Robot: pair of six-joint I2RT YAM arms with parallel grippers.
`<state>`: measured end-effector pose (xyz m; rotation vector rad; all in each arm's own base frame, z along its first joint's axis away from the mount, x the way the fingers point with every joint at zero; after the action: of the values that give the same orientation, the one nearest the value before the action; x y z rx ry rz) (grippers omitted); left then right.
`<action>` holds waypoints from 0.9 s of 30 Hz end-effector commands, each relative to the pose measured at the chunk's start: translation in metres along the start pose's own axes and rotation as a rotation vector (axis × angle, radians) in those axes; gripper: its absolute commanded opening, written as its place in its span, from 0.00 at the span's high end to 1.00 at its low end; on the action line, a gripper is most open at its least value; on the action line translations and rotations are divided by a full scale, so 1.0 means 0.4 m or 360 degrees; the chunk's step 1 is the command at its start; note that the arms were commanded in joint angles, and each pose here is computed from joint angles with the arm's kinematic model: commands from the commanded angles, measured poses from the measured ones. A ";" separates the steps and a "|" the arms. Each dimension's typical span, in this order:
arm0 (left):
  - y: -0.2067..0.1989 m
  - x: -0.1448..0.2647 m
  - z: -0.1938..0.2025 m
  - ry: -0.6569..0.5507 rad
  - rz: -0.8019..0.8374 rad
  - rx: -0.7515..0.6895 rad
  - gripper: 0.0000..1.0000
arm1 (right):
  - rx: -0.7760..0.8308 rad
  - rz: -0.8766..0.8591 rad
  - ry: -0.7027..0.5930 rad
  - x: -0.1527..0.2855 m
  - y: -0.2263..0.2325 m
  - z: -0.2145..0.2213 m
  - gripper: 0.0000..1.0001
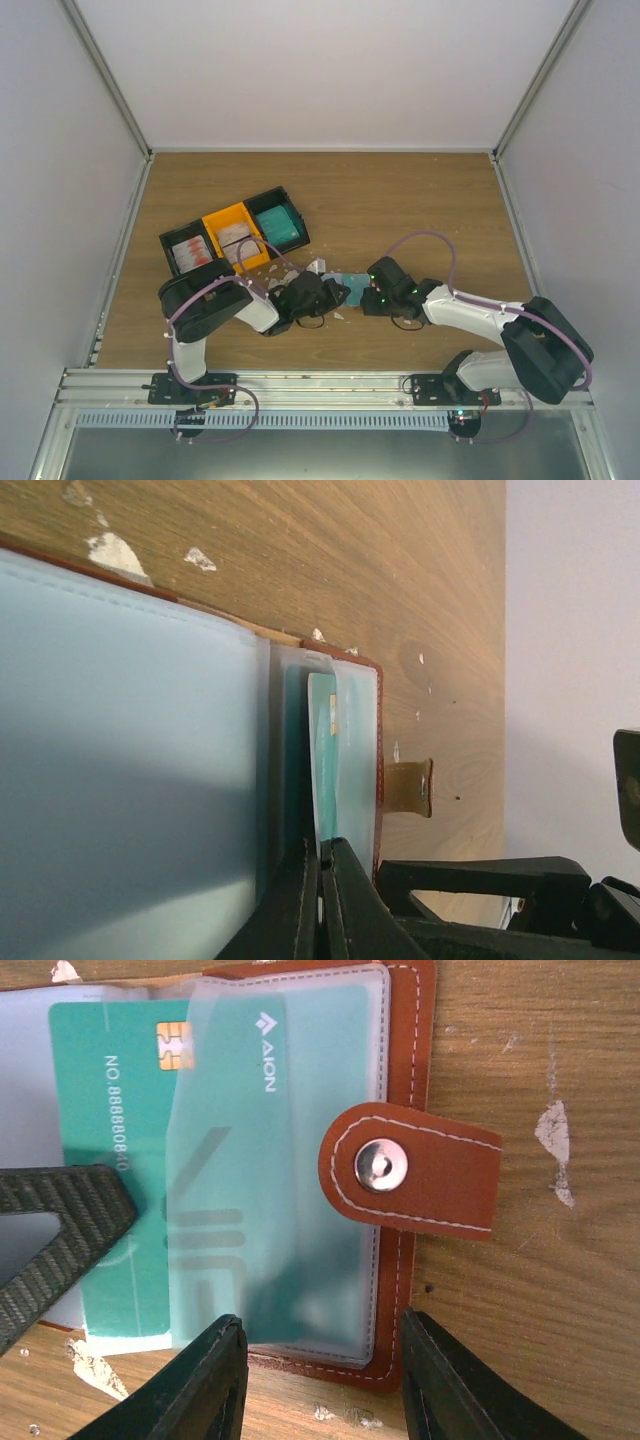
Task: Put the credit cards into the card holder
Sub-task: Insert the credit card into the card holder.
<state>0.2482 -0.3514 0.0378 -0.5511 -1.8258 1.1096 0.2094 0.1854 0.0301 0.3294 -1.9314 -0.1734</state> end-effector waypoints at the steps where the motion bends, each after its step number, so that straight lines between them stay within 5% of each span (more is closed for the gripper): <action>1: 0.005 -0.024 0.028 0.0074 -0.0008 -0.0053 1.00 | -0.0010 -0.0012 0.0124 -0.020 -0.011 0.053 0.56; 17: -0.022 -0.053 0.050 0.0208 0.0025 -0.0165 0.94 | -0.0018 -0.0008 0.0074 -0.011 -0.012 0.040 0.56; 27: -0.087 0.004 0.023 0.0181 0.0005 -0.0334 0.59 | -0.0085 0.0045 -0.0177 0.066 -0.021 -0.036 0.54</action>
<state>0.2433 -0.3707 0.0455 -0.6760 -1.8081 0.9453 0.2083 0.1797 0.0418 0.3187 -1.9688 -0.2010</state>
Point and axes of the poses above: each gripper's point midway between its finger pads, its own x axis back along the fingers, its own y axis along the line the jaws close on, z = x × y, the point moved 1 cm from there along x, back along the fingers, and after that the axes turned 4 degrees about x, right-handed, at the moved point
